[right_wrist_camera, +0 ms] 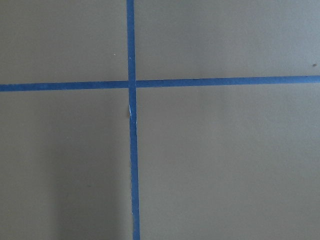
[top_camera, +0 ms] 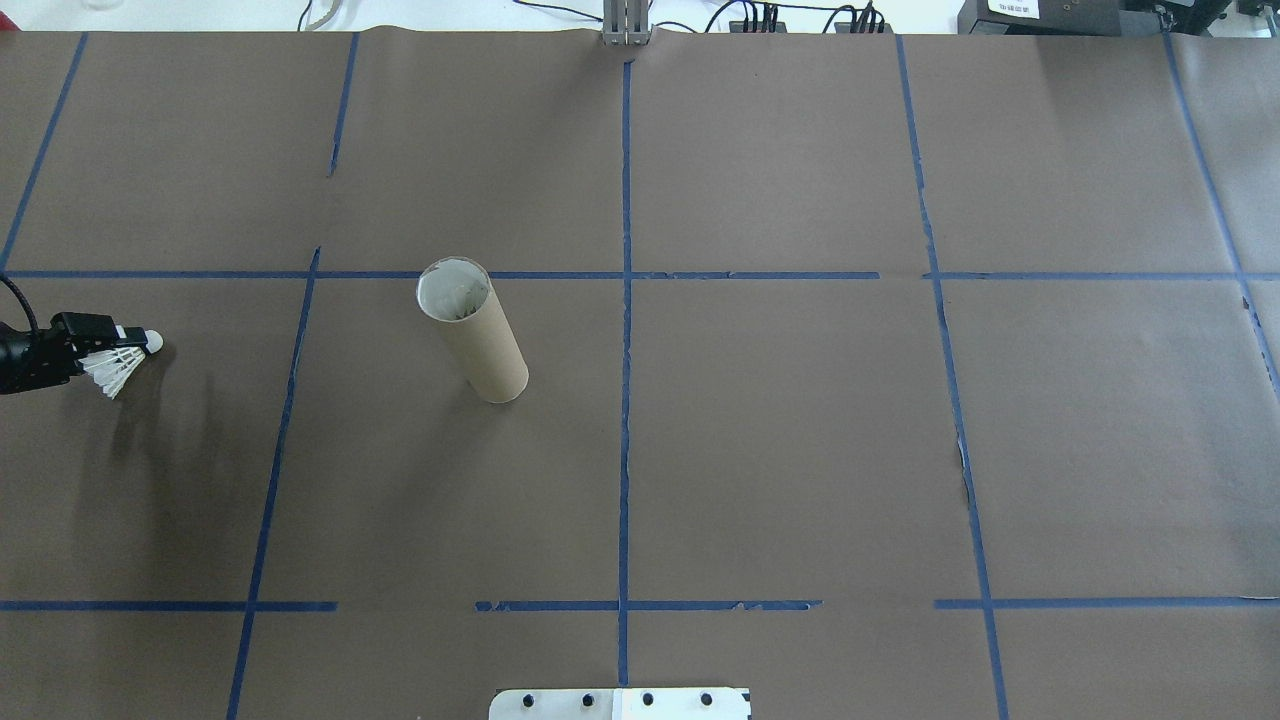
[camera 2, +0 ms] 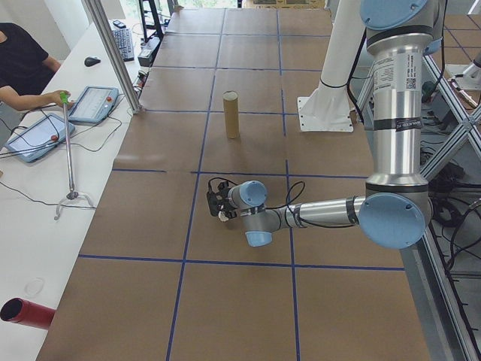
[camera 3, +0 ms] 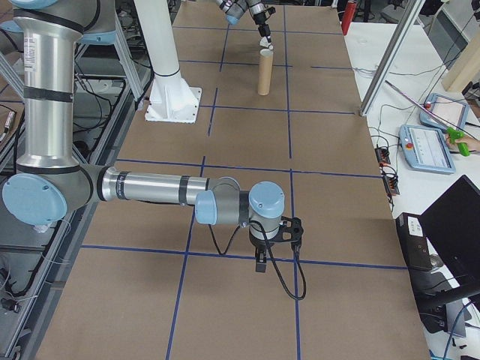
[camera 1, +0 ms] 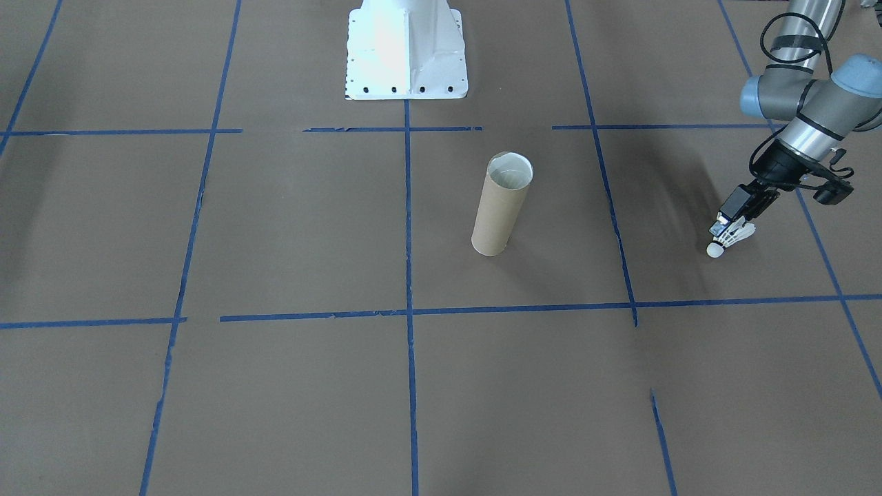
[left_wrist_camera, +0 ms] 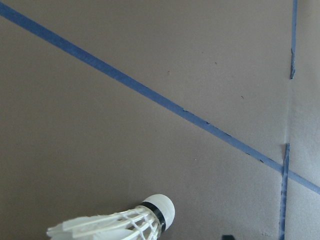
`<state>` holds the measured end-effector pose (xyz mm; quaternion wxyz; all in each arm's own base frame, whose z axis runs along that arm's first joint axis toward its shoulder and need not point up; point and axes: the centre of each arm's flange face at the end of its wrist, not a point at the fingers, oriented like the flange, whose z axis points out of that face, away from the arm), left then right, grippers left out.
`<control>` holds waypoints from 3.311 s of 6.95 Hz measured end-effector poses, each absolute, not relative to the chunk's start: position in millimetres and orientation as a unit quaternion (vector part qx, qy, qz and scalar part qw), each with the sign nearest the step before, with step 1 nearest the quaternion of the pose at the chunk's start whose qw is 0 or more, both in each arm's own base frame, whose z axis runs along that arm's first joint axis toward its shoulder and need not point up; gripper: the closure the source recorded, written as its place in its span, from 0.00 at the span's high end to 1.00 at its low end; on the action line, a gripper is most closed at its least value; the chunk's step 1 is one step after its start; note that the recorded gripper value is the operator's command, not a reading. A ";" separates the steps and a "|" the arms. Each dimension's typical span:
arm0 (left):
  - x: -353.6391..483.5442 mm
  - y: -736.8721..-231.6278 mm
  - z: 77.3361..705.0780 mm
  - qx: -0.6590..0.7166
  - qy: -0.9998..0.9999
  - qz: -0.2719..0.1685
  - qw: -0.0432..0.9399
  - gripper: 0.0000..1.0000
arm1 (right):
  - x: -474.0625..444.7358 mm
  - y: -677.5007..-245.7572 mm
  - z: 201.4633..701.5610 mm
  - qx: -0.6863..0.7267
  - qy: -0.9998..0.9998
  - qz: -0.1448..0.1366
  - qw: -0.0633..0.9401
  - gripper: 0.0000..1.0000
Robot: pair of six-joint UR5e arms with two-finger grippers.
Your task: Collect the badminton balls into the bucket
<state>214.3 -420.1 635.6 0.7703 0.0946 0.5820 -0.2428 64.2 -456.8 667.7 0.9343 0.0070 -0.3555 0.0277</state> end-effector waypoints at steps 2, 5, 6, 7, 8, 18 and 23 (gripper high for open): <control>212.8 -416.5 634.9 0.089 0.584 -0.237 0.771 0.00 | 64.2 -456.8 667.6 0.007 -0.355 0.028 0.934 1.00; 208.6 -405.8 600.4 0.023 0.617 -0.181 0.766 0.00 | 64.2 -456.8 667.6 0.007 -0.355 0.028 0.934 1.00; 194.3 -412.8 577.6 0.007 0.621 -0.179 0.763 0.00 | 64.2 -456.8 667.7 0.007 -0.355 0.028 0.934 1.00; 181.0 -421.4 544.5 0.001 0.620 -0.186 0.762 0.00 | 64.2 -456.8 667.7 0.007 -0.355 0.028 0.934 1.00; 172.9 -425.0 509.4 0.003 0.621 -0.190 0.761 0.00 | 64.3 -456.6 667.8 0.007 -0.355 0.028 0.934 1.00; 221.9 -392.8 200.4 0.123 0.475 -0.158 0.857 0.00 | 64.2 -456.9 667.3 0.007 -0.355 0.028 0.934 1.00; 326.9 -402.6 55.6 0.104 0.361 -0.095 0.922 0.00 | 64.2 -456.9 666.9 0.007 -0.356 0.028 0.934 1.00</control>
